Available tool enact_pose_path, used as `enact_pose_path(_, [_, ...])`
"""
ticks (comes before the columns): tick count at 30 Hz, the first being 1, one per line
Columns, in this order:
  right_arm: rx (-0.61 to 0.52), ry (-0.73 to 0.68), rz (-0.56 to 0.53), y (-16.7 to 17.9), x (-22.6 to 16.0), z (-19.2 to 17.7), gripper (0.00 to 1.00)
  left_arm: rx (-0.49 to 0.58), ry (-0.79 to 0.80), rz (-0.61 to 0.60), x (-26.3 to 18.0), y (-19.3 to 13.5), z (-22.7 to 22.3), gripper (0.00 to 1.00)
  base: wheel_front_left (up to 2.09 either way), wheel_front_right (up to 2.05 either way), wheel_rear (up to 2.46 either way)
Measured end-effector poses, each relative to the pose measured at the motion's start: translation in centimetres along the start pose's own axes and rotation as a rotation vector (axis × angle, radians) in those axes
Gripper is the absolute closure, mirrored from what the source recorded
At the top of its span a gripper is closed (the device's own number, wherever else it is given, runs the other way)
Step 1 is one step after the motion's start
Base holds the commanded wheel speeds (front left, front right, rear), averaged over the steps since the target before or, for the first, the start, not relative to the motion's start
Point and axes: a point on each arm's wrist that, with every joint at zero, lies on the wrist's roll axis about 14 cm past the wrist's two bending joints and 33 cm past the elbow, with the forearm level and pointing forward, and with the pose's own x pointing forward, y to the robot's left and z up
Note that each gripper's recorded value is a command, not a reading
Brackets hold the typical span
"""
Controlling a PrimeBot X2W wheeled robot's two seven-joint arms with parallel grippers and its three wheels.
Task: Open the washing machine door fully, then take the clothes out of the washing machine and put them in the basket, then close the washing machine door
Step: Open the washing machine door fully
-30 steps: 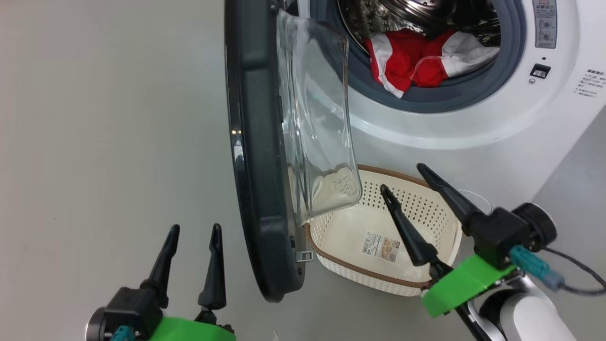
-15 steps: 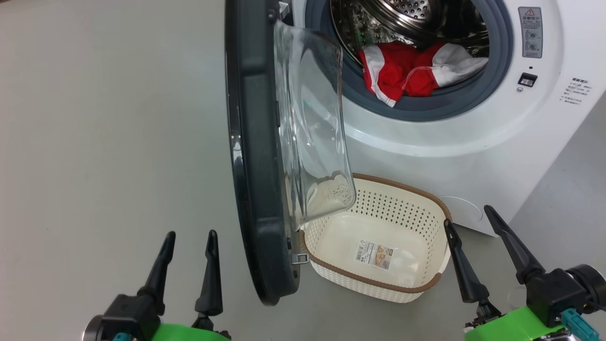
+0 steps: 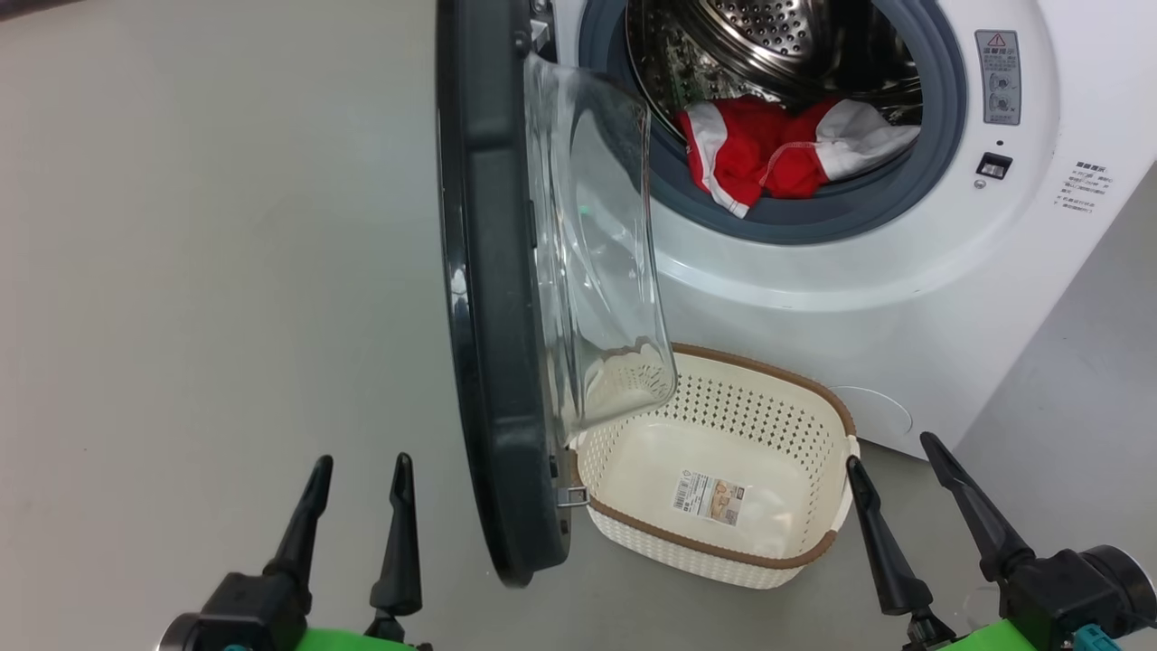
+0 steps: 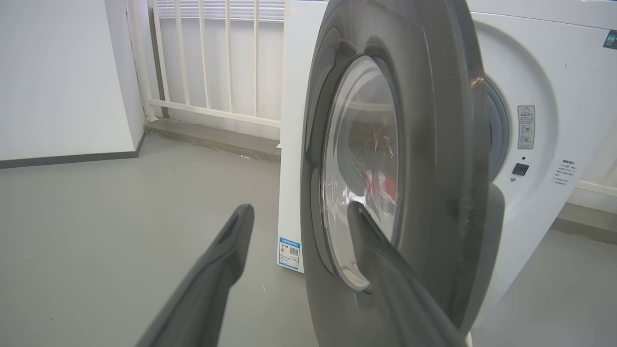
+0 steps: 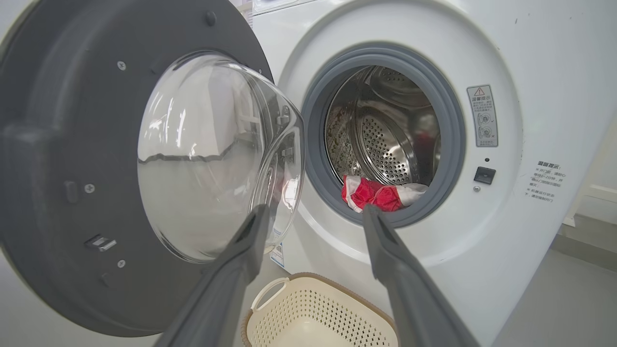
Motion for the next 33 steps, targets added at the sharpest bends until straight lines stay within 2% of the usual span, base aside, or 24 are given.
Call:
enact_pose_path(4, [0.003, 0.000, 0.003, 0.2, 0.0, 0.0, 0.00, 0.001, 0.002, 0.000, 0.0, 0.0, -0.1, 0.00, 0.00, 0.00, 0.00])
enact_pose_path(5, [0.004, 0.001, 0.003, 0.2, -0.1, 0.0, 0.00, 0.002, 0.003, 0.000, 0.1, 0.0, -0.1, 0.05, 0.00, 0.00, 0.00])
enact_pose_path(6, [0.005, 0.001, 0.003, 0.2, -0.1, 0.0, 0.00, 0.002, 0.004, 0.000, 0.1, -0.1, -0.1, 0.67, 0.00, 0.00, 0.00])
enact_pose_path(7, [0.008, 0.001, 0.003, 0.2, -0.1, 0.0, 0.00, 0.002, 0.003, -0.001, 0.1, -0.1, -0.1, 1.00, 0.00, 0.00, 0.00])
enact_pose_path(15, [0.014, 0.004, -0.005, 0.0, -0.3, -0.2, 0.00, 0.022, -0.102, -0.003, 0.6, -0.2, 2.7, 1.00, 0.00, 0.00, 0.00])
enact_pose_path(20, [0.022, 0.008, -0.013, -0.2, -0.4, -0.3, 0.00, 0.032, -0.312, -0.091, 0.8, -2.5, 8.8, 1.00, 0.00, 0.00, 0.00])
enact_pose_path(23, [0.030, 0.010, -0.016, -0.3, -0.5, -0.4, 0.00, 0.027, -0.376, -0.146, 0.6, -4.0, 10.6, 1.00, 0.00, 0.00, 0.00])
enact_pose_path(24, [0.035, 0.012, -0.020, -0.4, -0.5, -0.5, 0.00, 0.018, -0.418, -0.223, 0.1, -5.9, 11.9, 1.00, 0.00, 0.00, 0.00])
enact_pose_path(29, [0.037, 0.019, -0.025, -0.6, -0.6, -0.7, 0.00, 0.012, -0.427, -0.339, -0.5, -8.7, 12.0, 1.00, 0.00, 0.00, 0.00])
enact_pose_path(33, [0.039, 0.024, -0.032, -0.8, -0.7, -0.9, 0.00, 0.006, -0.363, -0.427, -0.7, -10.8, 10.3, 1.00, 0.00, 0.00, 0.00])
